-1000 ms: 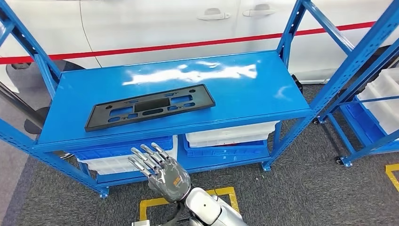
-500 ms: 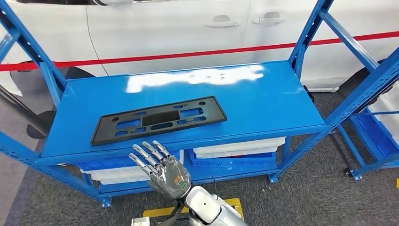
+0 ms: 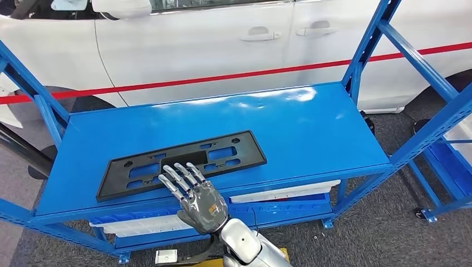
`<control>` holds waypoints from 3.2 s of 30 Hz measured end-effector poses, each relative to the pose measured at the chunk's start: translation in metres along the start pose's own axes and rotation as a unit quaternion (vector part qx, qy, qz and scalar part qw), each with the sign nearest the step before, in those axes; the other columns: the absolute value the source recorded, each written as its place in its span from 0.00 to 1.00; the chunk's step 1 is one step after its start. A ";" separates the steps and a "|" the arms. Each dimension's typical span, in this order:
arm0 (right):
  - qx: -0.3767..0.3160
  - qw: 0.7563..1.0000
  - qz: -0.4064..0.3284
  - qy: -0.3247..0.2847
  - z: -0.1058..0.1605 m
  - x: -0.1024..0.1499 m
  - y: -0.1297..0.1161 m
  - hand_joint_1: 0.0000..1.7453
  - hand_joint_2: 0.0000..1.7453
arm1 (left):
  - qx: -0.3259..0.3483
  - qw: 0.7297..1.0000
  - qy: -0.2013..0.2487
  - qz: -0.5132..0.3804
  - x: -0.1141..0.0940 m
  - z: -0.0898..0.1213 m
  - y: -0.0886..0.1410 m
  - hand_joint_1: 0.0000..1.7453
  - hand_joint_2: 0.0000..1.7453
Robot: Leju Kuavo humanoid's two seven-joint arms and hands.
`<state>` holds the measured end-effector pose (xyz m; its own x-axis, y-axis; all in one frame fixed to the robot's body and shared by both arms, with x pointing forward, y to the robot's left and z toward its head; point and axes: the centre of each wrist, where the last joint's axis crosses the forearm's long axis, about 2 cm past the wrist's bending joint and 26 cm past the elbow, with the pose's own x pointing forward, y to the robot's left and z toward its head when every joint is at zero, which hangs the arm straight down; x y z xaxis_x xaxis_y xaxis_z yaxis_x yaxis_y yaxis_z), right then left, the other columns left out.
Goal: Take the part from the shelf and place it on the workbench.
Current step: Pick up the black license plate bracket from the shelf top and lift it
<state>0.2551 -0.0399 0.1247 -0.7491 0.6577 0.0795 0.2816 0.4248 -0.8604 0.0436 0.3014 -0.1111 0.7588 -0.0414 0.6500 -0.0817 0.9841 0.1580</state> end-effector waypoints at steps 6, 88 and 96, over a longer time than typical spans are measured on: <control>0.001 1.000 0.003 0.007 -0.004 -0.002 -0.004 0.00 1.00 | 0.002 1.000 -0.002 -0.005 0.001 -0.001 0.002 0.00 0.00; 0.124 0.979 -0.056 0.149 -0.054 -0.094 0.002 1.00 1.00 | -0.029 0.999 -0.006 -0.034 0.006 -0.003 -0.005 0.00 0.00; -0.134 0.918 -0.345 0.145 -0.077 -0.067 -0.070 1.00 1.00 | -0.005 1.000 0.002 -0.007 0.001 0.001 -0.008 0.00 0.00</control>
<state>0.3315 -0.0657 0.2187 -0.6249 0.2953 0.7227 -0.0338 0.9146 -0.4029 0.0445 0.2930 -0.1110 0.7623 -0.0551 0.6449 -0.0647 0.9849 0.1606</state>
